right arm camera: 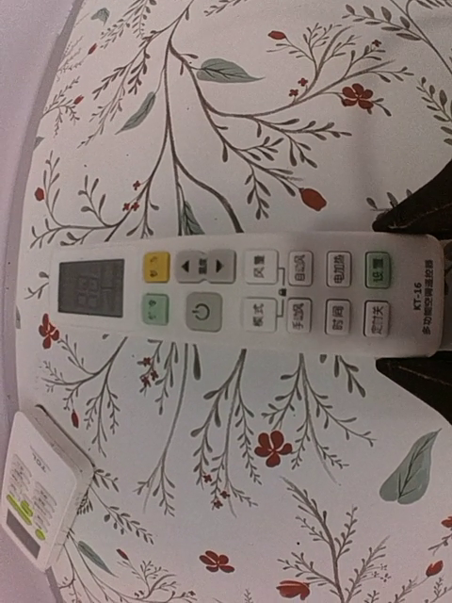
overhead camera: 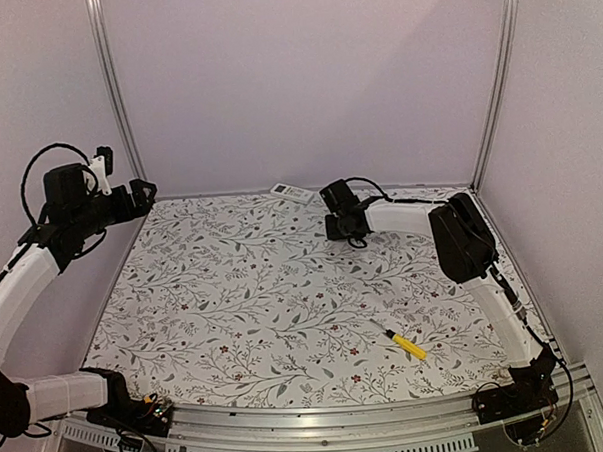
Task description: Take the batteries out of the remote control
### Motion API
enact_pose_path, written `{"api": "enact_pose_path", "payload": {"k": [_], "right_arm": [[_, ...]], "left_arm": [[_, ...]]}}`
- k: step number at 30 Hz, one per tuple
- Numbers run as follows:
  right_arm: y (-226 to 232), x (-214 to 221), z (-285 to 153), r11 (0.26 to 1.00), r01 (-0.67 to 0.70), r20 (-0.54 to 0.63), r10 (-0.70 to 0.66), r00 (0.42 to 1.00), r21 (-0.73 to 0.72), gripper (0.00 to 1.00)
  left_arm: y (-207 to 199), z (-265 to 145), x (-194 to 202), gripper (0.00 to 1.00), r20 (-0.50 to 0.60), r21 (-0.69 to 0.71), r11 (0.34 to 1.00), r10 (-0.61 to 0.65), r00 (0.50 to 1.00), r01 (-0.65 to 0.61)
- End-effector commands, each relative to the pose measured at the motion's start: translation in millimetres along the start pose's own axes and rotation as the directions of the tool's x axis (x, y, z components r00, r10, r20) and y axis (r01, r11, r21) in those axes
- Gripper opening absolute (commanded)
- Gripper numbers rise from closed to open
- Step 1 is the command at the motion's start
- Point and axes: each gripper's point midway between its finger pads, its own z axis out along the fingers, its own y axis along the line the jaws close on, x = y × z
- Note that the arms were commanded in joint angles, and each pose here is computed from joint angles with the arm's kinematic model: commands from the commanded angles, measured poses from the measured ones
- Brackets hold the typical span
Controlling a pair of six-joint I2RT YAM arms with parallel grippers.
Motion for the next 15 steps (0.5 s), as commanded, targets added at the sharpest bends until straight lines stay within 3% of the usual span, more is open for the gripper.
{"api": "enact_pose_path", "payload": {"k": [1,6,10,15], "right_arm": [[10,-17,-9,0.998,-0.017,0.024,0.018,1.0,-0.061,0.21],[25,-39,-44,0.978,-0.027,0.052,0.039,0.998,-0.207,0.2],[32,-73,-111,0.927,-0.037,0.131,0.092,0.987,-0.374,0.19],[21,-70,-176,0.872,0.017,0.176,0.08,0.981,-0.489,0.19]], "left_arm": [[4,1,5,1.0,-0.014,-0.009,1.0,-0.008,1.0,0.008],[-5,2,7,1.0,-0.018,0.046,0.999,0.015,1.0,-0.014],[-26,-2,8,1.0,0.008,0.164,0.985,0.053,0.999,-0.053],[-52,-8,10,1.0,0.037,0.28,0.954,0.098,0.994,-0.105]]}}
